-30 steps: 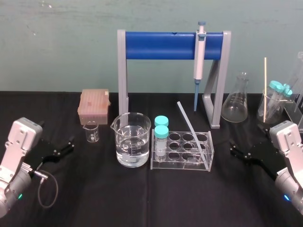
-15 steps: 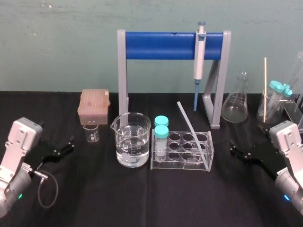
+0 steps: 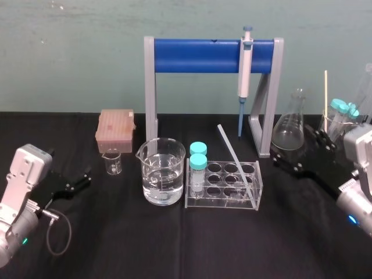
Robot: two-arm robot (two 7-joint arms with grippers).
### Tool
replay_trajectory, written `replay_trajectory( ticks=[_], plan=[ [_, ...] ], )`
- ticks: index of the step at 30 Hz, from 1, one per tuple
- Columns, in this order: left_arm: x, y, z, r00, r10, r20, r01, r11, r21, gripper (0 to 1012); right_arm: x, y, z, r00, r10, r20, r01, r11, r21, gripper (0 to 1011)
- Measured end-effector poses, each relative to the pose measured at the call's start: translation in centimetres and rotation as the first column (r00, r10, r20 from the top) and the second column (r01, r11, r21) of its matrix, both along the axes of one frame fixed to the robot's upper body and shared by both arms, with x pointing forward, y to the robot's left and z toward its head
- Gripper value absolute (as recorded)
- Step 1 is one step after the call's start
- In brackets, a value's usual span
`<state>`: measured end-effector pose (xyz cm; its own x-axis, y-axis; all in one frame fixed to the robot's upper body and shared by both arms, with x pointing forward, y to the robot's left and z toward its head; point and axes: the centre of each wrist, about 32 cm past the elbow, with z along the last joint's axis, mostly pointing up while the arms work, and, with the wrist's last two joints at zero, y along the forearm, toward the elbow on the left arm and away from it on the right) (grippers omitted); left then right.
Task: Pick up the stirring rod with one hand, then place it down.
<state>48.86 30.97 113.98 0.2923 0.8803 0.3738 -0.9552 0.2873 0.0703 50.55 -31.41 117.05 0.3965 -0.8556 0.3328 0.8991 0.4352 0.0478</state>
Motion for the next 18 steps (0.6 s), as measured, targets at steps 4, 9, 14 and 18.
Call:
replay_trajectory(
  ticks=[4, 9, 14, 18],
  plan=[
    [0.0, 0.0, 0.0, 1.0, 0.0, 0.0, 0.0, 1.0, 0.0, 1000, 1.4, 0.2, 0.6, 0.998, 0.058, 0.004, -0.058, 0.998, 0.013, 1000],
    [0.0, 0.0, 0.0, 1.0, 0.0, 0.0, 0.0, 1.0, 0.0, 1000, 3.5, 0.6, 1.2, 0.992, 0.128, 0.003, -0.128, 0.992, 0.019, 1000],
    [0.0, 0.0, 0.0, 1.0, 0.0, 0.0, 0.0, 1.0, 0.0, 1000, 5.9, 1.4, 1.5, 0.976, 0.216, -0.026, -0.215, 0.976, 0.03, 1000],
    [0.0, 0.0, 0.0, 1.0, 0.0, 0.0, 0.0, 1.0, 0.0, 1000, 7.1, 2.0, 1.5, 0.962, 0.265, -0.061, -0.263, 0.964, 0.041, 1000]
  ],
)
